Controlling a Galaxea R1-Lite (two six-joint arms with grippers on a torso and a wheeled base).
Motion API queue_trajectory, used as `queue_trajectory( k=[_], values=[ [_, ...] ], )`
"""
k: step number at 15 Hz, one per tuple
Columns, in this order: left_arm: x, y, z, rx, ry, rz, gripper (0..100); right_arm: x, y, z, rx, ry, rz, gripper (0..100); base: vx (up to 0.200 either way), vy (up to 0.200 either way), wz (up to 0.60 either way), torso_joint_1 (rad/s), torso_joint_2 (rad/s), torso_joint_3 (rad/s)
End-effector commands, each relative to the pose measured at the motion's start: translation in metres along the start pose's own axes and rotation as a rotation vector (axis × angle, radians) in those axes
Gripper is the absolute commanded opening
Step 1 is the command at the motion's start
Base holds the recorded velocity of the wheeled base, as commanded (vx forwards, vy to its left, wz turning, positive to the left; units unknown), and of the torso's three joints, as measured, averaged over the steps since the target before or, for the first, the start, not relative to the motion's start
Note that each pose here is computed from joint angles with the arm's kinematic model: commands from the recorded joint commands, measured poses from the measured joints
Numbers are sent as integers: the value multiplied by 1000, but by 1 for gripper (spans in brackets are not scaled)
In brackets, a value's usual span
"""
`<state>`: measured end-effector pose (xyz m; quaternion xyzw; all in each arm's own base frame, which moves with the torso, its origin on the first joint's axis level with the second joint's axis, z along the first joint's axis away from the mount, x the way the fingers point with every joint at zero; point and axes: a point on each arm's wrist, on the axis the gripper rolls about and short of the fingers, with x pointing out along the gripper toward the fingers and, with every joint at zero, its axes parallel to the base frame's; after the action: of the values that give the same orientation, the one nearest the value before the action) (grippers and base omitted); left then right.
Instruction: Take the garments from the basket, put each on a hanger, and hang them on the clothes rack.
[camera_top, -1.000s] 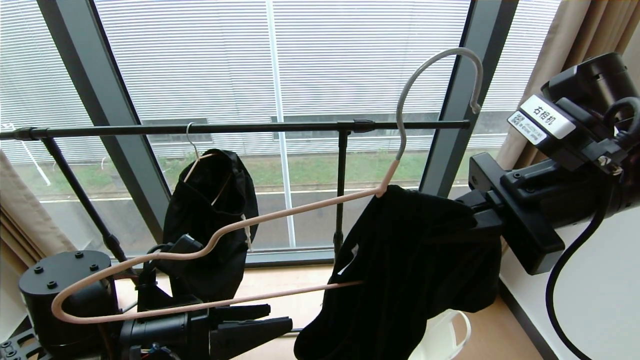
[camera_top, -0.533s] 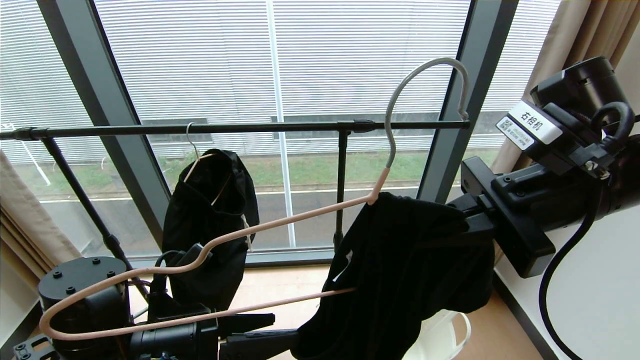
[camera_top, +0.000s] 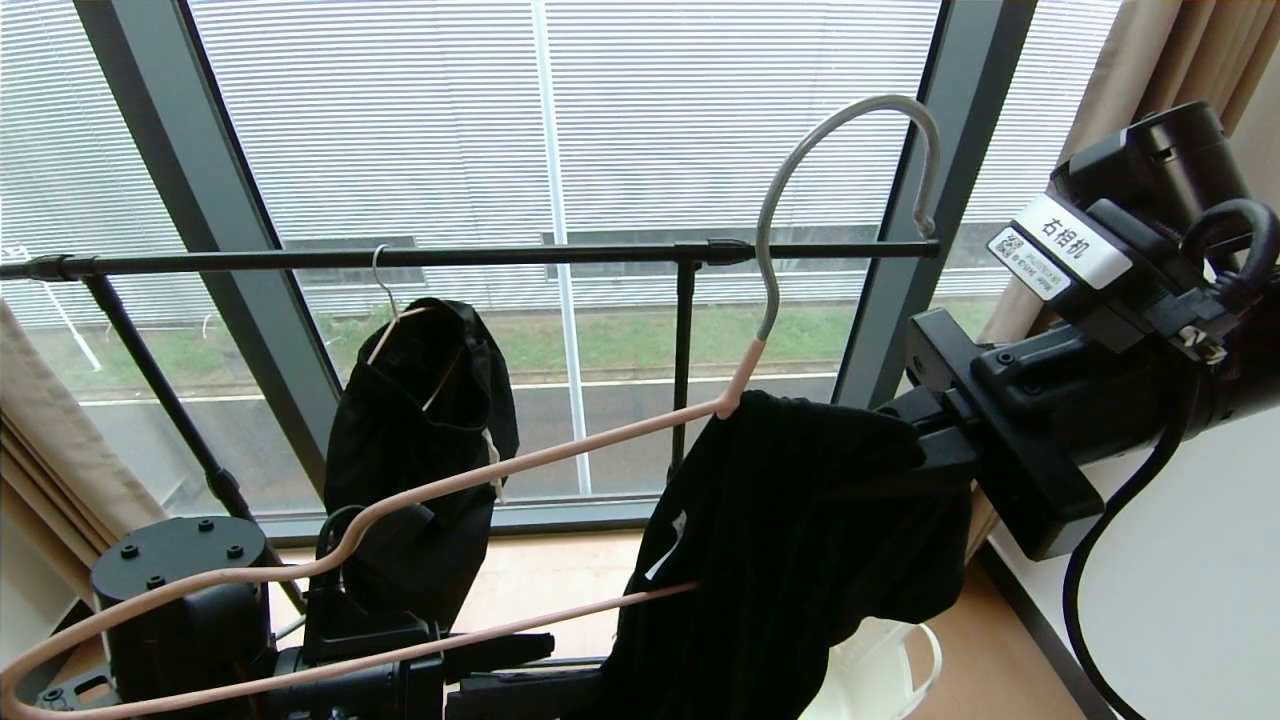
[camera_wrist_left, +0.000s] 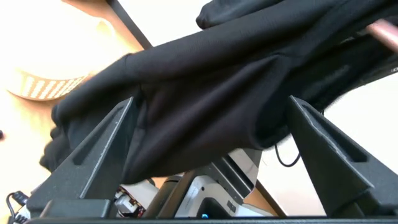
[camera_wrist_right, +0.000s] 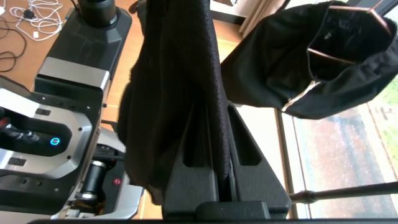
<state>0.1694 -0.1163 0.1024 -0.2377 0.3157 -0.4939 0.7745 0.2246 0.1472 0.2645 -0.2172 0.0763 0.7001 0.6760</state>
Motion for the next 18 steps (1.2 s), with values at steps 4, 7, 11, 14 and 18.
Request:
queue_trajectory(
  k=[4,7,11,14,18],
  values=[
    [-1,1,-4,31,11,5,100,1,-1,-1,7,1,1,0,0,0,0,0,0,0],
    [-1,1,-5,40,14,9,100,4,-3,-5,20,6,8,0,0,0,0,0,0,0],
    [5,6,-10,44,41,38,100,3,-3,-3,15,1,7,0,0,0,0,0,0,0],
    [6,6,-9,50,24,59,0,3,-2,-3,14,1,7,0,0,0,0,0,0,0],
    [2,4,-6,63,0,58,0,-1,-2,-10,38,11,-4,0,0,0,0,0,0,0]
  ],
)
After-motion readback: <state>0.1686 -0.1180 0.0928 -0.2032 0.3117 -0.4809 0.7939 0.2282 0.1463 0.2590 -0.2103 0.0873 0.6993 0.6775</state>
